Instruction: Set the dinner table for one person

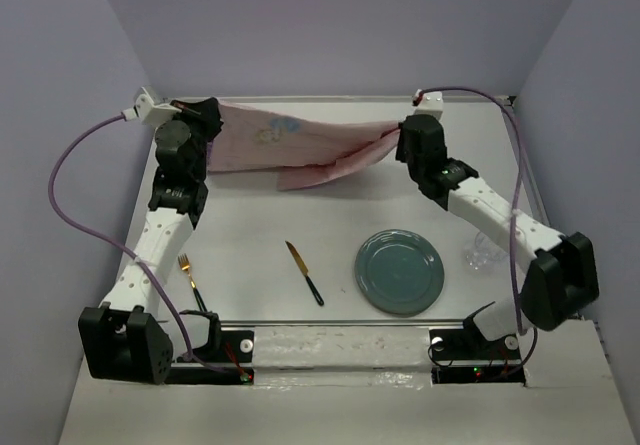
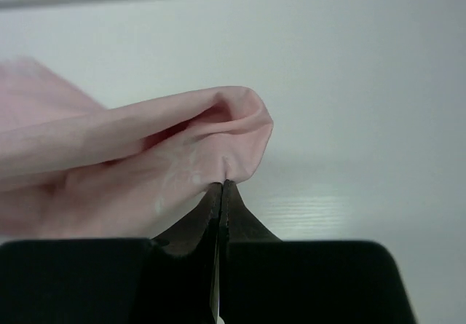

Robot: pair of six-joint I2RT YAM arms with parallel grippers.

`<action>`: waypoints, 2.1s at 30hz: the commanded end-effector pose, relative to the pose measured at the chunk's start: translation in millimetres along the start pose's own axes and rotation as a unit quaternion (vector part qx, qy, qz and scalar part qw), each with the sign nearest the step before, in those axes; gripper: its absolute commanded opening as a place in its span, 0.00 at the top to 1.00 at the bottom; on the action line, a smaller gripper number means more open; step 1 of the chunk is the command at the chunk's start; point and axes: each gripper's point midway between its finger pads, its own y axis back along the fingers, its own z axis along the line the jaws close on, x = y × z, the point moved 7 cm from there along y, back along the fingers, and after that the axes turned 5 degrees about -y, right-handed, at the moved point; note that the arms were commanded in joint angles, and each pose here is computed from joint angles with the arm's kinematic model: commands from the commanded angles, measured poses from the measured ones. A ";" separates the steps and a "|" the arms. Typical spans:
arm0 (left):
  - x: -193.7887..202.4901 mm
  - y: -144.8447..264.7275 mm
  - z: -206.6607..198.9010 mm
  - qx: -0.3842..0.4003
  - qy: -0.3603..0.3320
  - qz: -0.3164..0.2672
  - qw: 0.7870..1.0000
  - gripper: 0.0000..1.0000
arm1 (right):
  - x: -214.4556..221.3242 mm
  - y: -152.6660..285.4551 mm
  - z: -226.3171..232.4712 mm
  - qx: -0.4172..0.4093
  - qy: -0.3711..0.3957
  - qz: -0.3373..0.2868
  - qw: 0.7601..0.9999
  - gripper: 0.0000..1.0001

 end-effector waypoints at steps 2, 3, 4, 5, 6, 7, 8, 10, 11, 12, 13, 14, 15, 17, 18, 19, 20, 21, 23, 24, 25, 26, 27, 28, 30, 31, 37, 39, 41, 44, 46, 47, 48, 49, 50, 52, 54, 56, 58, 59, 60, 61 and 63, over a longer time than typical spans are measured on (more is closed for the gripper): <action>-76.3 12.9 -47.9 0.068 0.007 -0.092 0.993 1.00 | -85.9 57.1 -21.3 0.014 -0.002 -0.120 0.993 1.00; -87.4 15.8 -51.6 0.071 0.004 -0.104 0.992 1.00 | -100.8 74.9 -31.4 0.026 -0.003 -0.146 0.989 1.00; -95.5 22.2 -54.9 0.075 0.004 -0.113 0.991 1.00 | -107.5 83.2 -36.7 0.034 -0.004 -0.158 0.987 1.00; -101.3 24.9 -56.7 0.077 0.004 -0.119 0.990 1.00 | -115.3 90.7 -44.9 0.046 -0.001 -0.170 0.984 1.00; -108.9 27.7 -57.8 0.081 0.004 -0.126 0.989 1.00 | -126.1 106.8 -52.2 0.048 -0.011 -0.190 0.981 1.00; -114.4 32.6 -60.5 0.087 0.006 -0.132 0.987 1.00 | -131.7 115.0 -55.3 0.046 -0.016 -0.200 0.979 1.00; -117.1 34.0 -61.5 0.090 0.006 -0.134 0.987 1.00 | -137.2 122.4 -58.0 0.044 -0.023 -0.211 0.976 1.00; -122.6 34.6 -62.6 0.093 0.006 -0.138 0.986 1.00 | -151.7 140.2 -65.9 0.048 -0.028 -0.238 0.970 1.00; -124.9 33.9 -64.7 0.096 0.006 -0.138 0.986 1.00 | -156.3 142.2 -70.3 0.055 -0.023 -0.246 0.967 1.00; -122.1 28.2 -64.0 0.097 0.008 -0.130 0.987 1.00 | -161.0 140.4 -70.0 0.052 -0.025 -0.254 0.965 1.00; -121.5 24.7 -63.6 0.096 0.009 -0.128 0.987 1.00 | -163.1 137.6 -67.0 0.049 -0.021 -0.254 0.966 1.00; -119.6 21.0 -62.9 0.095 0.009 -0.124 0.988 1.00 | -165.7 133.0 -66.6 0.050 -0.018 -0.253 0.966 1.00; -119.3 16.7 -63.6 0.094 0.010 -0.122 0.988 1.00 | -172.2 130.5 -65.4 0.049 -0.020 -0.257 0.965 1.00; -109.4 -2.2 -57.8 0.085 0.006 -0.103 0.991 1.00 | -178.0 108.5 -60.7 0.042 -0.013 -0.253 0.967 1.00; -111.0 -8.2 -59.8 0.085 0.006 -0.103 0.991 1.00 | -180.3 99.6 -61.0 0.044 -0.010 -0.249 0.967 1.00; -101.2 -23.7 -52.4 0.073 0.002 -0.089 0.993 1.00 | -184.8 88.9 -67.4 0.047 -0.009 -0.247 0.968 1.00; -101.0 -30.5 -51.9 0.070 0.000 -0.089 0.994 1.00 | -187.9 79.0 -69.3 0.047 -0.009 -0.244 0.968 1.00; -98.6 -38.6 -50.0 0.065 -0.009 -0.085 0.994 1.00 | -185.4 57.7 -69.3 0.052 -0.003 -0.230 0.972 1.00; -98.9 -61.1 -51.0 0.061 -0.013 -0.079 0.995 1.00 | -210.2 45.4 -78.8 0.053 -0.011 -0.245 0.968 1.00; -102.9 -70.7 -44.0 0.050 -0.016 -0.079 0.995 1.00 | -209.6 24.0 -78.5 0.058 -0.001 -0.234 0.971 1.00; -107.4 -85.6 -45.3 0.051 -0.018 -0.075 0.996 1.00 | -234.9 27.3 -81.9 0.059 -0.007 -0.260 0.964 1.00; -109.8 -92.2 -47.8 0.055 -0.019 -0.074 0.996 1.00 | -243.2 23.0 -79.0 0.058 -0.004 -0.266 0.962 1.00; -116.8 -103.4 -54.5 0.064 -0.023 -0.075 0.995 1.00 | -263.1 17.9 -77.3 0.058 0.000 -0.285 0.957 1.00; -125.4 -100.9 -62.5 0.072 -0.023 -0.082 0.994 1.00 | -254.8 3.2 -82.2 0.068 0.010 -0.267 0.961 1.00; -128.7 -107.5 -71.9 0.093 -0.025 -0.074 0.993 1.00 | -288.4 19.9 -81.0 0.071 0.011 -0.301 0.951 1.00; -131.6 -106.4 -74.7 0.099 -0.028 -0.076 0.992 1.00 | -293.6 21.5 -79.7 0.067 0.013 -0.307 0.949 1.00; -126.3 -84.6 -72.1 0.116 -0.017 -0.076 0.990 1.00 | -288.9 53.7 -81.8 0.033 0.006 -0.321 0.947 1.00; -91.1 -83.2 -41.2 0.087 -0.008 -0.039 0.995 1.00 | -241.8 32.7 -81.3 0.015 0.022 -0.267 0.963 1.00; -77.7 -69.5 -31.0 0.093 0.002 -0.035 0.995 1.00 | -220.2 37.6 -83.3 -0.001 0.008 -0.265 0.964 1.00; -32.3 -49.2 10.2 0.072 0.024 -0.007 0.997 1.00 | -136.6 9.3 -89.0 -0.009 -0.003 -0.194 0.981 1.00; 0.4 -33.0 39.7 0.053 0.039 0.015 0.998 1.00 | -75.1 -2.4 -93.6 -0.015 -0.031 -0.139 0.990 1.00; 12.4 -27.5 52.4 0.039 0.042 0.022 0.998 1.00 | -56.0 -5.6 -95.2 -0.017 -0.039 -0.123 0.992 1.00; 34.1 -18.3 75.5 0.009 0.046 0.040 0.998 1.00 | -39.3 -8.9 -94.6 -0.023 -0.063 -0.111 0.992 1.00; 39.3 -13.6 83.7 0.003 0.046 0.040 0.998 1.00 | -7.5 -13.9 -98.2 -0.021 -0.063 -0.077 0.995 1.00; 48.3 -9.3 92.7 -0.007 0.048 0.047 0.998 1.00 | 4.2 -17.6 -99.1 -0.017 -0.070 -0.063 0.995 1.00; 70.6 2.2 115.0 -0.032 0.052 0.066 0.996 1.00 | 35.4 -31.3 -100.3 -0.006 -0.078 -0.011 0.997 1.00; 89.4 9.1 132.4 -0.049 0.056 0.082 0.994 1.00 | 48.3 -35.7 -101.2 0.012 -0.083 0.034 0.996 1.00; 100.1 12.9 139.9 -0.047 0.064 0.088 0.993 1.00 | 49.6 -34.5 -101.0 0.010 -0.087 0.036 0.996 1.00; 111.3 21.0 149.5 -0.055 0.068 0.099 0.991 1.00 | 56.8 -30.0 -102.3 0.011 -0.090 0.049 0.995 1.00; 116.8 27.0 154.9 -0.062 0.069 0.105 0.990 1.00 | 63.1 -26.0 -103.0 0.012 -0.097 0.064 0.993 1.00; 118.9 30.3 156.3 -0.063 0.070 0.107 0.990 1.00 | 66.9 -23.9 -102.6 0.011 -0.102 0.075 0.992 1.00; 118.4 33.3 156.6 -0.060 0.071 0.103 0.990 1.00 | 71.4 -21.8 -101.8 0.006 -0.106 0.086 0.991 1.00; 120.9 38.8 159.6 -0.064 0.071 0.104 0.990 1.00 | 78.9 -17.3 -102.7 0.009 -0.120 0.096 0.988 1.00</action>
